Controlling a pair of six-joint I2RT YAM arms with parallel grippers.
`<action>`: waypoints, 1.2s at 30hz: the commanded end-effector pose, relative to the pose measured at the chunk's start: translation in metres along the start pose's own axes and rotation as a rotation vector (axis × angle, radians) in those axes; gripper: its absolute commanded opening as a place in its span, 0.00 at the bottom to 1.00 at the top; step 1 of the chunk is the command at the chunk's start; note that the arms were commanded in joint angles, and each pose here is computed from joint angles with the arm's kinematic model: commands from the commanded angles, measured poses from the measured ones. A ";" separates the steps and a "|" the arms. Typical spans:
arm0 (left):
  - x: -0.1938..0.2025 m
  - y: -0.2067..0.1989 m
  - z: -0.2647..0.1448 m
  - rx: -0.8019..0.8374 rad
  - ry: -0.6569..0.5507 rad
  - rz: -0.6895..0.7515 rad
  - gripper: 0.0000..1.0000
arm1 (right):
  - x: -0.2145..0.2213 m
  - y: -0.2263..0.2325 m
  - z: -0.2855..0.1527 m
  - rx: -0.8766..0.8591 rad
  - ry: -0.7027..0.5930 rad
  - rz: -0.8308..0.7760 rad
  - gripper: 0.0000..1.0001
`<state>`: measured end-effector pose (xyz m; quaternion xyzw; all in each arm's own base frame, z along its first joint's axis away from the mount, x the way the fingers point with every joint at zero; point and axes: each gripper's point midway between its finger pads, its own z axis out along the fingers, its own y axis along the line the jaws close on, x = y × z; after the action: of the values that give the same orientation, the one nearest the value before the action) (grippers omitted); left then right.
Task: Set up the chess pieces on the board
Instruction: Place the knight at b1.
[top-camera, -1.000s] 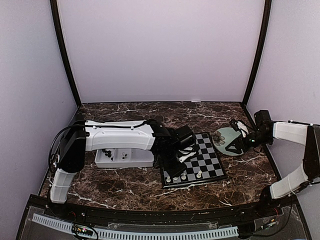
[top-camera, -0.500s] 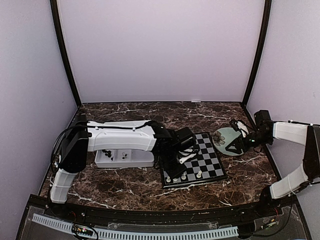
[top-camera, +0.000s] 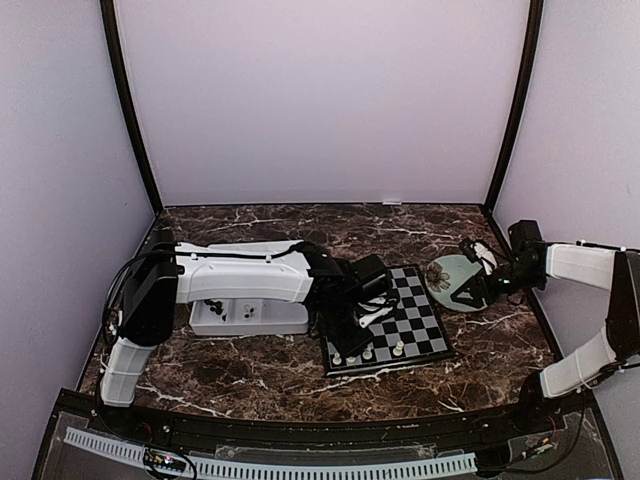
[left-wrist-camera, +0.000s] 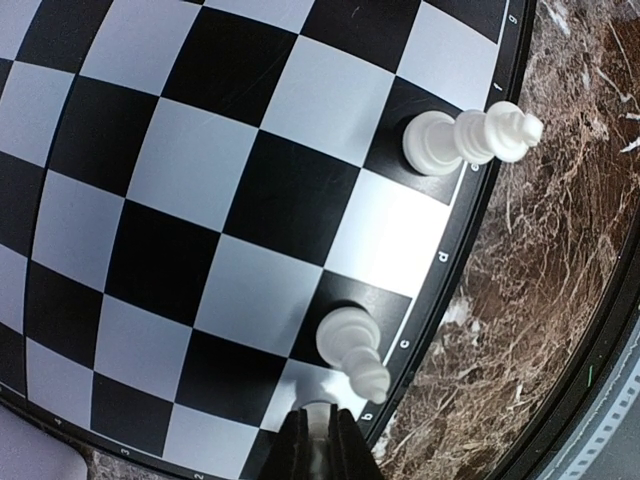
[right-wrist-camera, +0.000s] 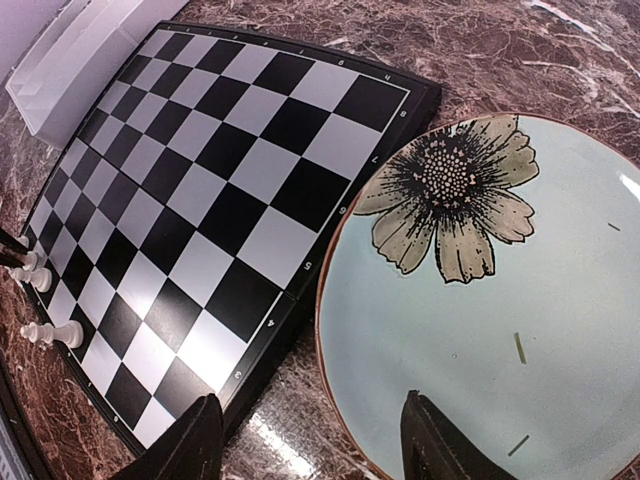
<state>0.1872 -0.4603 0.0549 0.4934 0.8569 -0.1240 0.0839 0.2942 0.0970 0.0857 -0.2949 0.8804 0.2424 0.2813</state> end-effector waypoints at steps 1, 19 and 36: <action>0.003 -0.004 -0.001 0.004 0.007 0.002 0.07 | -0.005 -0.002 -0.002 0.008 -0.010 -0.013 0.63; -0.002 0.003 -0.026 -0.048 -0.010 0.013 0.29 | -0.005 -0.001 -0.002 0.003 -0.009 -0.013 0.62; 0.017 0.199 -0.168 -0.429 -0.181 -0.410 0.33 | -0.005 -0.002 -0.001 0.003 -0.009 -0.011 0.62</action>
<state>0.2978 -0.3750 0.1878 0.4115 0.8774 -0.0753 0.2348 0.2941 0.0971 0.0846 -0.2946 0.8809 0.2433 0.2794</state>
